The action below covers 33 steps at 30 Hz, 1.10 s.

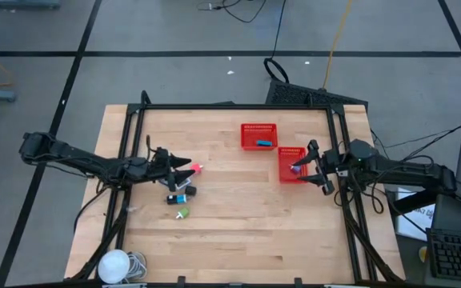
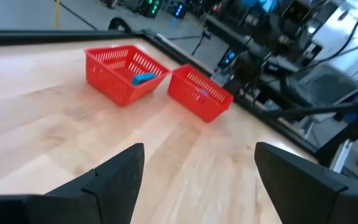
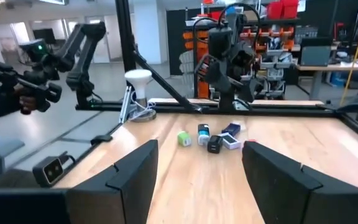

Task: Pick & Place Office items
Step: Put the pink charger adapter into the bottom red bin

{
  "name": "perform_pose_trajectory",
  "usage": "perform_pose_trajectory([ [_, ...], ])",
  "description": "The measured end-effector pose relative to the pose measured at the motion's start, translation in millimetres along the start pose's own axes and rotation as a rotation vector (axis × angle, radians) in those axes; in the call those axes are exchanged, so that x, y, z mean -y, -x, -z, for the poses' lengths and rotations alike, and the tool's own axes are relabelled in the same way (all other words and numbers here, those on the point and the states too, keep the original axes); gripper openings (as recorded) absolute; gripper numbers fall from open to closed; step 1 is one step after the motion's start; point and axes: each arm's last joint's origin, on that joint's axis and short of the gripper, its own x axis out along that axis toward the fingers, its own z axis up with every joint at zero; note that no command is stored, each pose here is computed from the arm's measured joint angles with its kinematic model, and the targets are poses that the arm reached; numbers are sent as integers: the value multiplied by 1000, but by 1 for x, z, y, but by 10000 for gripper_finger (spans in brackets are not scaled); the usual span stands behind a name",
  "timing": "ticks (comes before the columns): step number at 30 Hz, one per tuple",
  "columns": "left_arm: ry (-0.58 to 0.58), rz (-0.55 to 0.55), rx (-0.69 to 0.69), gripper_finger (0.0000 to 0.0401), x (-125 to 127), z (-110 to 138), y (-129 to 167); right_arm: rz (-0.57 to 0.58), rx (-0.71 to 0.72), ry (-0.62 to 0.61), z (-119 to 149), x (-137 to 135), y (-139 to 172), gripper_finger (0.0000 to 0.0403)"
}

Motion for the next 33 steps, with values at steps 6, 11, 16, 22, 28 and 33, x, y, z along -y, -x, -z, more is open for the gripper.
perform_pose_trajectory([
  [6, -34, -57, -87, 295, -2, 12, -13, 1, 4, 11, 0, 0, 0, 221],
  [11, -80, -95, -144, 296, 0, 18, -25, 1, 4, 11, 0, 0, 0, 221],
  [16, -182, -143, -229, 296, 7, 16, -38, 1, 3, 10, 6, 1, -1, 221],
  [22, -346, -249, -387, 296, 19, 4, -47, 5, -8, 6, 12, 1, -1, 221],
  [28, -364, -372, -520, 296, 10, 5, -47, 6, -10, 12, 13, 1, -1, 221],
  [33, -361, -438, -590, 296, -1, 16, -53, 5, -11, 12, 13, 1, -1, 221],
])
